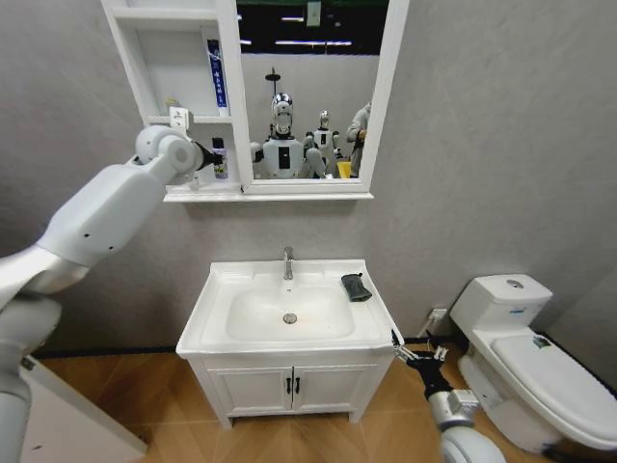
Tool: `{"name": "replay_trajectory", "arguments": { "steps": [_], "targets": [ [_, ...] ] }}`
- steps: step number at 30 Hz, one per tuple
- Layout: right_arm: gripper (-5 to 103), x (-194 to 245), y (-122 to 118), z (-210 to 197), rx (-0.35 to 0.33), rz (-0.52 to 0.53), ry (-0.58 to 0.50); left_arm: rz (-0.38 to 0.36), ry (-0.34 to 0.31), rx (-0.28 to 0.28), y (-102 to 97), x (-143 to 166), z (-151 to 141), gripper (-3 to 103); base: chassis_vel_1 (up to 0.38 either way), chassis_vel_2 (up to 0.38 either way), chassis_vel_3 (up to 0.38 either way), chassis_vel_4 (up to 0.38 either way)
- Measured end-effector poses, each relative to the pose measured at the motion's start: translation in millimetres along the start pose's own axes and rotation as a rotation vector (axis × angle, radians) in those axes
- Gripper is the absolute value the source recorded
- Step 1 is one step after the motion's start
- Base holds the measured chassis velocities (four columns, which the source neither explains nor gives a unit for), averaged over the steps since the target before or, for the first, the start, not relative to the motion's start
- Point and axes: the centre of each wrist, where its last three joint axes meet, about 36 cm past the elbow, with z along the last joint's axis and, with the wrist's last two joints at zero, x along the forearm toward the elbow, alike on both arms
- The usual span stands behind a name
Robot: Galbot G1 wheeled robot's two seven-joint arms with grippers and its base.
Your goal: Move facial cleanser and shampoo from washbasin to cabinet, then wipe washbasin with towel.
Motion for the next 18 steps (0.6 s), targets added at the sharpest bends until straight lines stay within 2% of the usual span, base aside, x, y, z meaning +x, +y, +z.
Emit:
{"name": "replay_trajectory", "arguments": {
  "steps": [9, 18],
  "targets": [
    [100, -0.4, -3.4, -0.5, 0.002, -0.002, -0.001, -0.052, 0.009, 0.025, -0.4, -26.7, 12.3, 42, 0.0, 0.0, 0.0, 0.0],
    [100, 0.0, -5.0, 0.9, 0.003, -0.003, 0.003, -0.067, 0.004, 0.032, 1.5, -42.0, 20.4, 42, 0.0, 0.0, 0.0, 0.0]
  ]
}}
